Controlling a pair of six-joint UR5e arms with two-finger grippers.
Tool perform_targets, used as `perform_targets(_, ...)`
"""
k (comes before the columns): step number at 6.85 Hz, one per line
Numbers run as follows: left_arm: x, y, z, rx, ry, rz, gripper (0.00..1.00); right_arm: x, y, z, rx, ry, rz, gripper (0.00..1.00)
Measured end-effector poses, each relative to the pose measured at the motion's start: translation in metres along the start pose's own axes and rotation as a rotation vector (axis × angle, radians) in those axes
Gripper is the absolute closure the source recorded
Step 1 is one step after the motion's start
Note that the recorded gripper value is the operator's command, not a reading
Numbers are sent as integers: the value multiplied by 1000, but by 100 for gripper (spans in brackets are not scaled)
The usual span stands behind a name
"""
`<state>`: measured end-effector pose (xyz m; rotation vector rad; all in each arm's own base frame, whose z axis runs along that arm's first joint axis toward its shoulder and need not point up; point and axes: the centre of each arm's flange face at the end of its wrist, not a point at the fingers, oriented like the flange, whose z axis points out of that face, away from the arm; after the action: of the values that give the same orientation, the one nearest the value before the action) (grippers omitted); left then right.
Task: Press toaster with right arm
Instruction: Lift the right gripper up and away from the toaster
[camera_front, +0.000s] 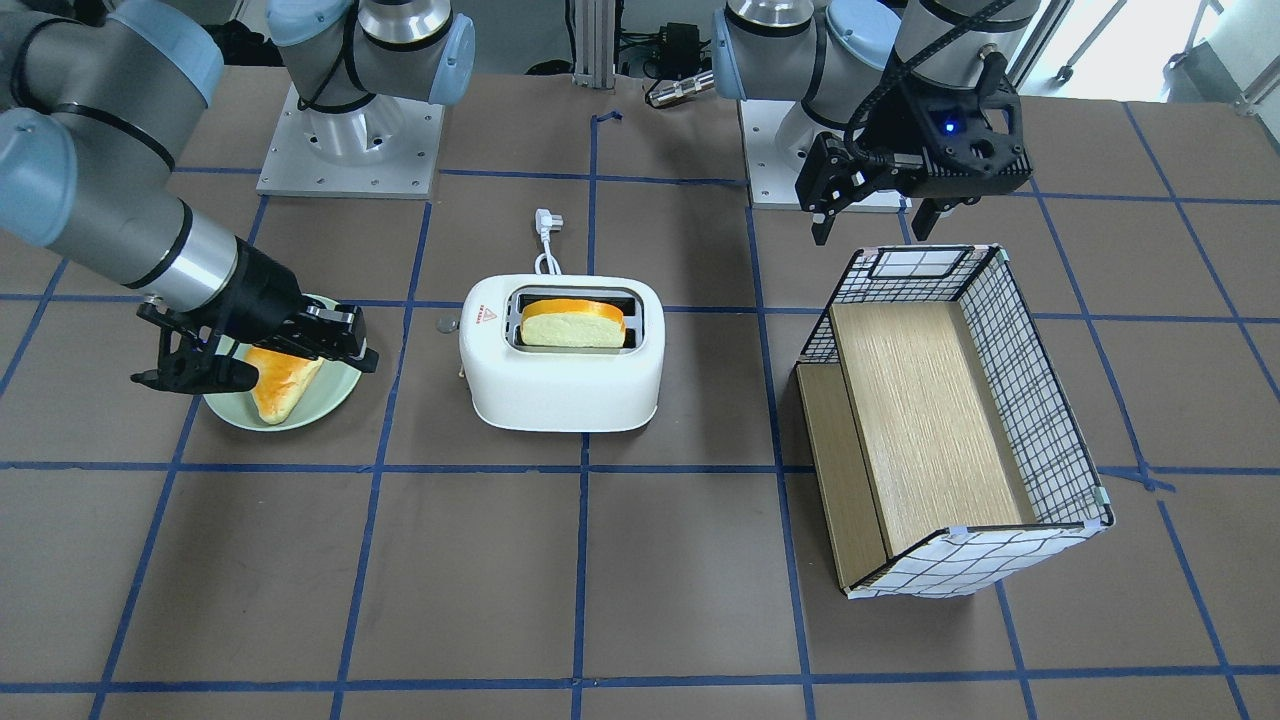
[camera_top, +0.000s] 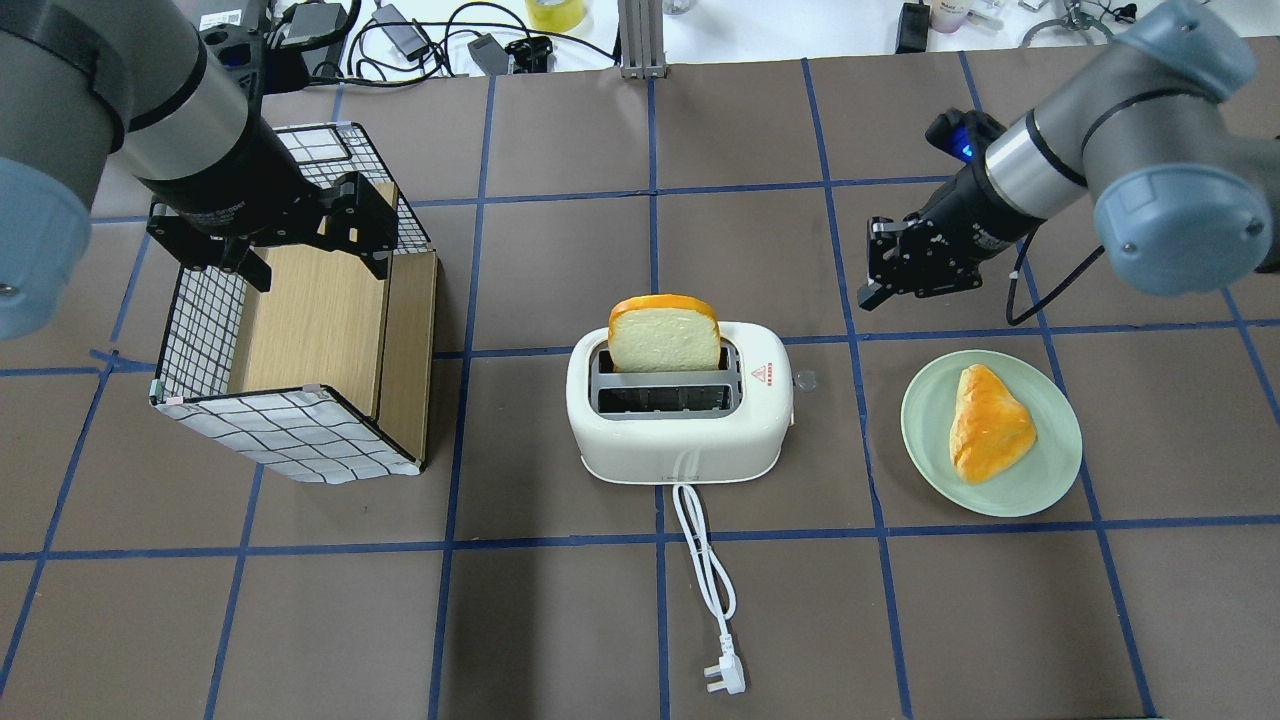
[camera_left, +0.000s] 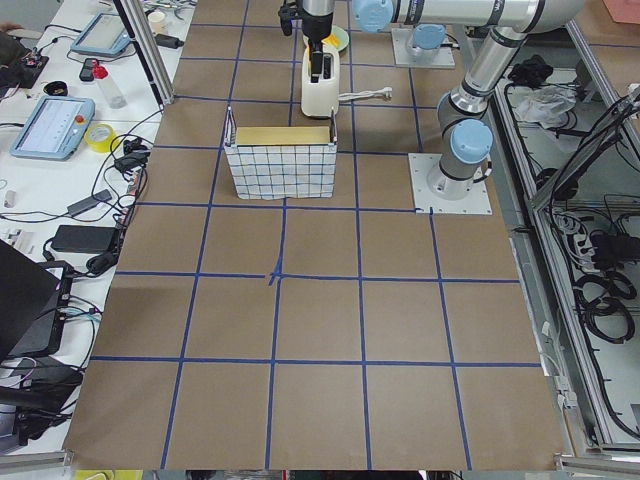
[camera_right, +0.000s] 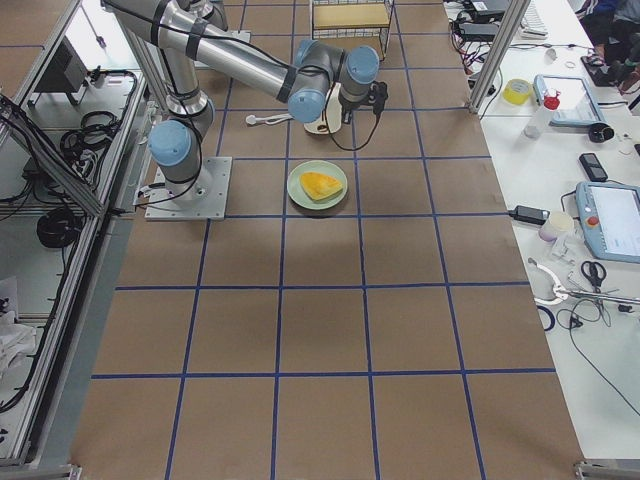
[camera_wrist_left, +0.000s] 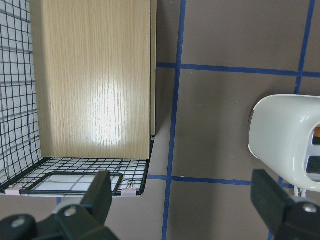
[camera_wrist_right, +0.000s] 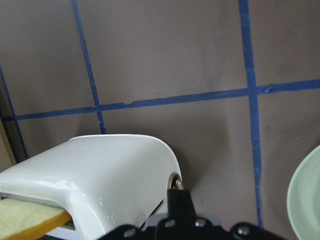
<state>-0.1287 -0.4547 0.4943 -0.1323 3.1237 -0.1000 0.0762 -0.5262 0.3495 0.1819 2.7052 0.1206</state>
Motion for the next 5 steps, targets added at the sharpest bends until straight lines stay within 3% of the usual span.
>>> perform_targets(3, 0, 0, 0, 0, 0, 0, 0, -63, -3, -82, 43, 221, -1, 100)
perform_targets(5, 0, 0, 0, 0, 1, 0, 0, -105, 9, -104, 107, 336, 39, 100)
